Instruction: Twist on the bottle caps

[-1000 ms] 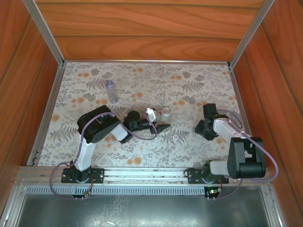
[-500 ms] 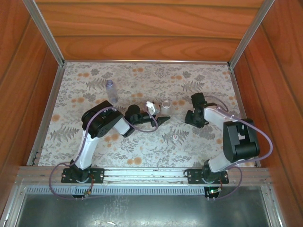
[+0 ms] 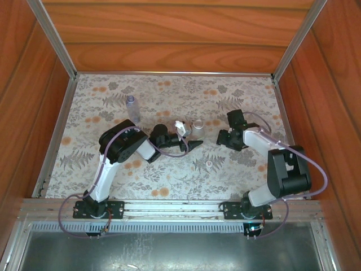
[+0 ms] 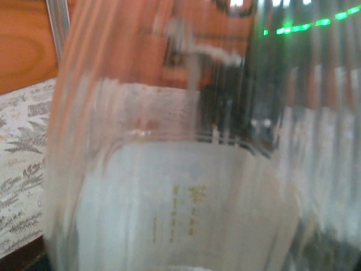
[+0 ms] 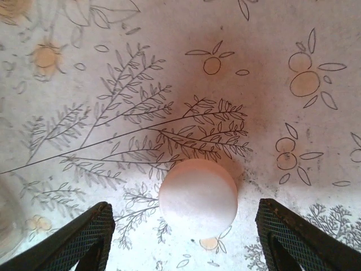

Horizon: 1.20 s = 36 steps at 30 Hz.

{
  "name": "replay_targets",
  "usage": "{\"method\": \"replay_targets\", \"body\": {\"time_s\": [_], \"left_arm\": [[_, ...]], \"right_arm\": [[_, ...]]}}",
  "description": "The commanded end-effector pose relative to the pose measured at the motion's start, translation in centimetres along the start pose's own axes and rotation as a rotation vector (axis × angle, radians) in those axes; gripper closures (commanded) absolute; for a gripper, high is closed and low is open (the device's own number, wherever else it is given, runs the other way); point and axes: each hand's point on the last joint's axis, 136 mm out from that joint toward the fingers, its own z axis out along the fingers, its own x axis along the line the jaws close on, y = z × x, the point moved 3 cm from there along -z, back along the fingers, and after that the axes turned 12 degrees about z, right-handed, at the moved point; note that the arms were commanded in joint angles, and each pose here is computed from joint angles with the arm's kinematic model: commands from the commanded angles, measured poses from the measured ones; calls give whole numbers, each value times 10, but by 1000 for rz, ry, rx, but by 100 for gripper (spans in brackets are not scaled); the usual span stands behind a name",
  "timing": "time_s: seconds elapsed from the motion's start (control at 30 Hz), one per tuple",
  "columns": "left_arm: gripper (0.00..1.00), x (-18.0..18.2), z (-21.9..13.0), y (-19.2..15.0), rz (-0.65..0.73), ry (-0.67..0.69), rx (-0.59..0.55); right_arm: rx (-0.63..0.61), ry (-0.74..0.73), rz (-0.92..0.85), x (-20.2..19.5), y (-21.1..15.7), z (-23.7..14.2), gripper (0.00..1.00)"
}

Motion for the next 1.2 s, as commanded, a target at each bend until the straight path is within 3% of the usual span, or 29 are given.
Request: {"method": "replay_targets", "body": {"time_s": [0.0, 0.97, 1.17], "left_arm": [[24, -3, -3, -8, -37, -6, 14], [26, -2, -7, 24, -10, 6, -36], [32, -3, -8, 22, -15, 3, -32]], "right_arm": [[-19, 21, -31, 1, -2, -3, 28], [25, -70, -36, -6, 0, 18, 51], [30, -71, -42, -6, -1, 16, 53]]}}
